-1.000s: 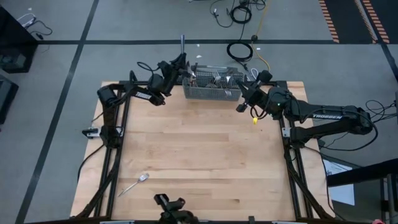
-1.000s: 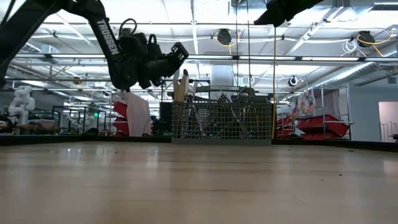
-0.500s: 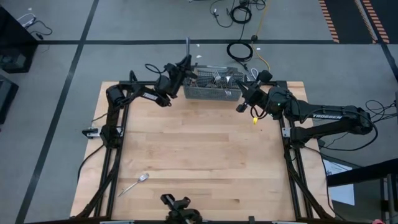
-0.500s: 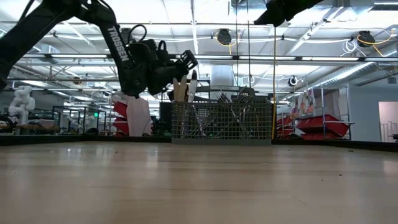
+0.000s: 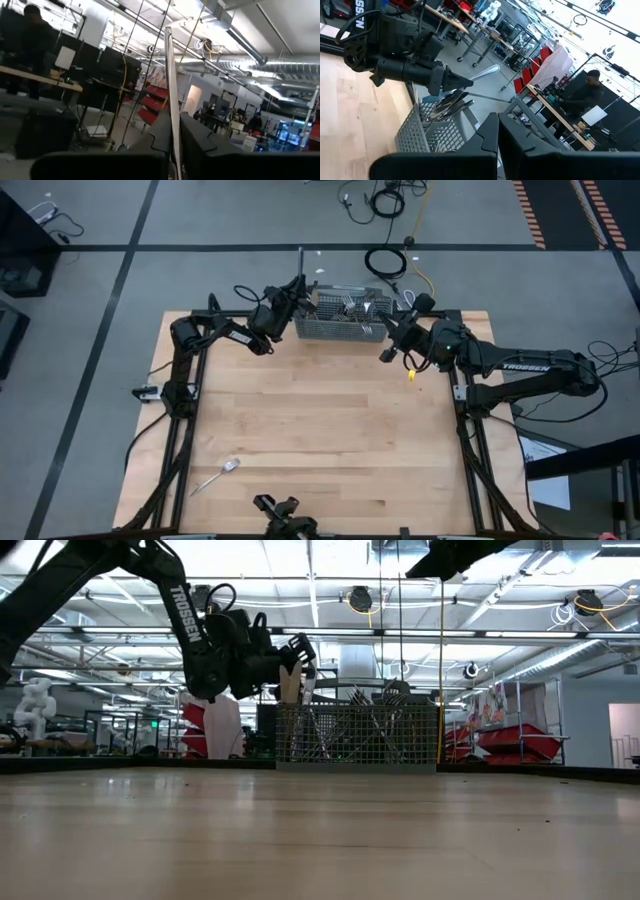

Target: Sort silverware

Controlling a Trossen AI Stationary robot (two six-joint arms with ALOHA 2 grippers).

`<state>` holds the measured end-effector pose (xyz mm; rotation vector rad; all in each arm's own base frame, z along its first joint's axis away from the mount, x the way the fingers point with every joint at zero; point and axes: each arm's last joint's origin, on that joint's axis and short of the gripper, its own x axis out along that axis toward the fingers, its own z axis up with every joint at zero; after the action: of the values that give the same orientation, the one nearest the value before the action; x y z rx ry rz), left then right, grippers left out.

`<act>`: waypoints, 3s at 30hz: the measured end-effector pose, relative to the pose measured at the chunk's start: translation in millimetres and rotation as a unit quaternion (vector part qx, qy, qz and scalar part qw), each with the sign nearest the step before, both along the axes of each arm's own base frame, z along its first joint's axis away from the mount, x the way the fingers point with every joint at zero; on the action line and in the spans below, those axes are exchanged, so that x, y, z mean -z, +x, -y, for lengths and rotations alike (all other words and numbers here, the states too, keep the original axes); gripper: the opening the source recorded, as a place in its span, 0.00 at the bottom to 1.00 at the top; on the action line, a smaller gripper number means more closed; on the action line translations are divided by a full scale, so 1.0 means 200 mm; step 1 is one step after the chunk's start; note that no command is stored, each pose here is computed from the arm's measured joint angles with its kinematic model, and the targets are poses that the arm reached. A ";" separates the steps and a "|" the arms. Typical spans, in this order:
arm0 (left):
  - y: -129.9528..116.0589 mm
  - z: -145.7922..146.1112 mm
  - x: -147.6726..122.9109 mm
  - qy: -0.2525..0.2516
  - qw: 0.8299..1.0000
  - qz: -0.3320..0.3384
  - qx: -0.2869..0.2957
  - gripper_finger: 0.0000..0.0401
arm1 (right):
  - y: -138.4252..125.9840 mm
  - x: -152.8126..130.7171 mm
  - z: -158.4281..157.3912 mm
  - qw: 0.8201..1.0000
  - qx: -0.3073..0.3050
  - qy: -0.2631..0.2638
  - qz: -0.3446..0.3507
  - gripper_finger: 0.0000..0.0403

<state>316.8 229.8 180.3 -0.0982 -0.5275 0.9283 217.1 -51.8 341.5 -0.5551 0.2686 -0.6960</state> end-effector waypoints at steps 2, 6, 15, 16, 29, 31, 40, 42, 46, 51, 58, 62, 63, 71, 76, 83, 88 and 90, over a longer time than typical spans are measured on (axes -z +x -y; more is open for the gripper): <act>0.00 0.00 0.00 0.004 1.000 -0.004 -0.002 0.09 | 0.00 0.00 0.00 1.000 0.000 0.000 0.000 0.00; 0.00 0.00 0.00 0.002 1.000 -0.008 0.000 0.11 | 0.00 0.00 0.00 1.000 0.000 0.000 0.000 0.00; 0.01 0.00 0.00 0.017 0.999 -0.031 0.000 0.12 | 0.00 0.00 0.00 1.000 0.000 0.000 0.000 0.00; 0.01 0.01 0.00 0.022 0.999 -0.035 0.004 0.12 | 0.00 0.00 0.00 1.000 0.000 0.000 0.000 0.00; 0.02 0.01 0.01 0.036 0.997 -0.059 0.032 0.12 | 0.06 -0.03 0.15 0.982 -0.001 0.082 0.171 0.00; 0.02 0.01 0.01 0.037 0.997 -0.060 0.033 0.10 | 0.10 0.02 0.23 0.972 -0.036 0.136 0.190 0.00; 0.02 0.02 0.01 0.041 0.996 -0.063 0.042 0.03 | 0.23 0.14 0.29 0.965 -0.095 0.174 0.173 0.00; 0.02 0.02 -0.02 0.058 0.996 -0.057 0.040 0.03 | 0.23 0.13 0.27 0.967 -0.104 0.163 0.168 0.00; -0.03 0.07 -0.22 0.118 0.988 -0.063 0.071 0.03 | 0.20 0.08 0.20 0.969 -0.135 0.141 0.152 0.00; -0.15 0.19 -0.52 0.073 0.965 -0.219 0.125 0.07 | 0.13 0.03 0.10 0.973 -0.160 0.117 0.117 0.07; -0.46 0.53 -0.71 -0.094 0.843 -0.482 0.220 0.21 | 0.03 0.00 0.05 0.973 -0.163 0.139 0.088 0.24; -0.56 0.66 -0.64 -0.186 0.781 -0.541 0.249 0.32 | 0.04 0.02 0.05 0.972 -0.164 0.148 0.080 0.33; -0.57 0.68 -0.60 -0.207 0.761 -0.562 0.251 0.35 | 0.04 0.02 0.05 0.972 -0.164 0.149 0.078 0.35; -0.63 0.76 -0.20 -0.258 0.679 -0.638 0.256 0.47 | 0.08 0.07 0.06 0.974 -0.163 0.150 0.053 0.43; -0.70 0.80 -0.01 -0.281 0.652 -0.656 0.257 0.47 | 0.10 0.08 0.06 0.974 -0.161 0.154 0.048 0.43; -0.73 0.84 0.11 -0.264 0.639 -0.666 0.278 0.47 | 0.10 0.09 0.07 0.971 -0.158 0.171 0.053 0.42; -0.72 0.87 0.12 -0.241 0.646 -0.667 0.282 0.47 | 0.10 0.10 0.07 0.971 -0.155 0.175 0.053 0.42; -0.73 0.88 0.16 -0.249 0.643 -0.671 0.274 0.47 | 0.10 0.09 0.07 0.971 -0.155 0.175 0.053 0.42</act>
<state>171.5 54.4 149.2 -0.0347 1.1418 0.3034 237.9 -64.9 322.5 -0.2127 0.1929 -0.3602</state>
